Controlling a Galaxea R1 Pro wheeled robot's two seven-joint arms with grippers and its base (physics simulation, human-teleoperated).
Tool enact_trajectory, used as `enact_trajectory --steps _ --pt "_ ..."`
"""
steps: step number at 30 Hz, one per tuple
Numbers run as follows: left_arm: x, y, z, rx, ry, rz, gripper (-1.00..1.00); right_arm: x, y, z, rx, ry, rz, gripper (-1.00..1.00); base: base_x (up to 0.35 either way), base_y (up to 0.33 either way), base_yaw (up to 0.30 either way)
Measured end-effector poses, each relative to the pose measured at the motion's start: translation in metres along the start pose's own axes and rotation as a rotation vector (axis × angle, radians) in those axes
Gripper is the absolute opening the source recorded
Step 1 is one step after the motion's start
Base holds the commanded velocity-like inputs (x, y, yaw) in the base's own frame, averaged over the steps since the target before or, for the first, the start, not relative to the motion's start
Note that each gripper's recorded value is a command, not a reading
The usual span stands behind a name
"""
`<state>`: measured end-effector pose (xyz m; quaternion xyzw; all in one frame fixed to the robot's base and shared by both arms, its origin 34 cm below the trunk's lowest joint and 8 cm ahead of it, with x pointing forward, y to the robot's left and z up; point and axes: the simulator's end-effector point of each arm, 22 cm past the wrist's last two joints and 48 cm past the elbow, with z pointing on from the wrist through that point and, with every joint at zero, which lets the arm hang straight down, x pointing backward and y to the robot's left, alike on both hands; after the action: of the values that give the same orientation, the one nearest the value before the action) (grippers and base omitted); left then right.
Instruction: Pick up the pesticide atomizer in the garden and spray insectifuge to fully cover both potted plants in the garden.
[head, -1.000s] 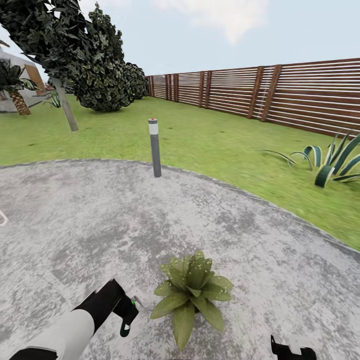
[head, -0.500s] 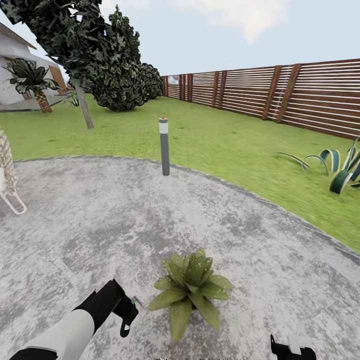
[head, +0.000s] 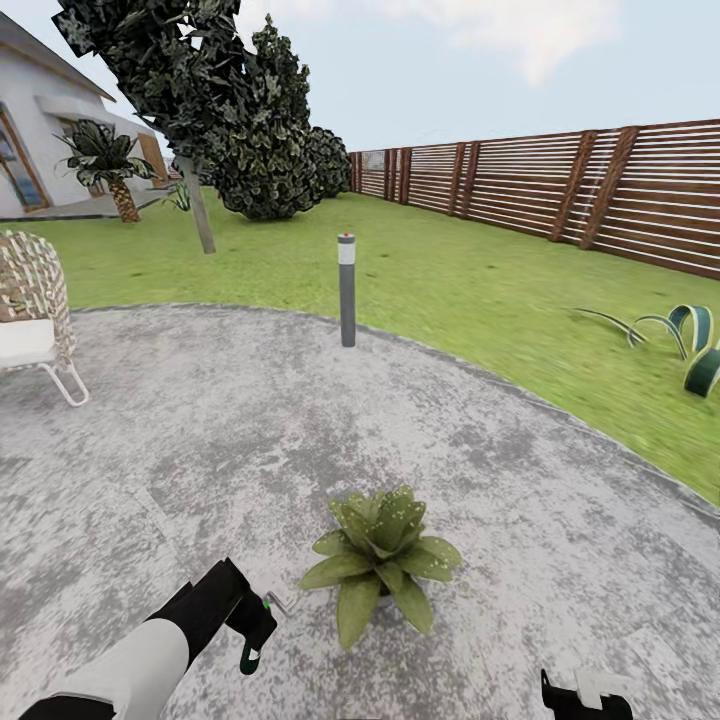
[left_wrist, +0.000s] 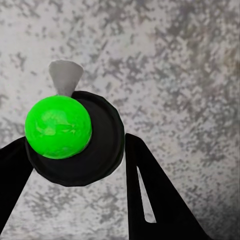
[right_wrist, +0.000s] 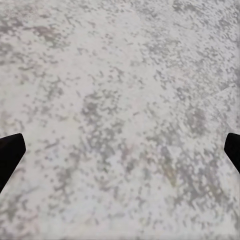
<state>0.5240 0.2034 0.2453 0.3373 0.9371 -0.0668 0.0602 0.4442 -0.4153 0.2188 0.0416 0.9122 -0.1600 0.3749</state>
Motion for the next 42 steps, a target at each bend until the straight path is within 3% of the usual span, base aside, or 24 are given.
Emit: enact_trajectory --steps 15,24,26,28,30,33,37,42 --pt "-0.001 -0.001 0.000 0.000 -0.003 0.003 -1.00 0.000 0.000 0.000 0.000 0.000 0.001 1.00 0.087 -0.008 0.179" --pt "-0.001 0.000 -0.001 -0.001 -0.002 0.004 -1.00 0.000 0.000 0.000 0.000 0.000 0.000 1.00 0.114 -0.099 0.027" --pt "-0.018 -0.012 -0.003 0.007 -0.009 0.036 -1.00 0.000 0.000 0.000 0.000 0.000 0.000 1.00 0.000 -0.001 0.000" --pt "-0.016 -0.011 -0.003 -0.012 0.019 0.090 -1.00 0.000 0.000 0.000 -0.001 0.000 -0.001 1.00 0.000 0.000 0.000" --pt "-0.006 -0.015 -0.001 0.007 0.048 0.117 -1.00 0.000 0.000 0.000 -0.001 0.000 -0.001 1.00 0.000 0.000 0.000" --pt "0.030 0.010 -0.004 0.018 0.090 0.100 -1.00 0.000 0.001 0.000 -0.002 0.001 -0.002 1.00 0.000 0.000 0.000" --pt "0.017 0.001 -0.009 0.060 0.069 0.086 -1.00 0.001 0.001 0.000 -0.004 0.002 -0.003 1.00 0.000 0.000 0.000" --pt "0.030 0.016 -0.006 0.003 0.092 0.082 -1.00 0.001 -0.001 0.000 -0.002 0.002 -0.006 1.00 0.000 0.000 0.000"
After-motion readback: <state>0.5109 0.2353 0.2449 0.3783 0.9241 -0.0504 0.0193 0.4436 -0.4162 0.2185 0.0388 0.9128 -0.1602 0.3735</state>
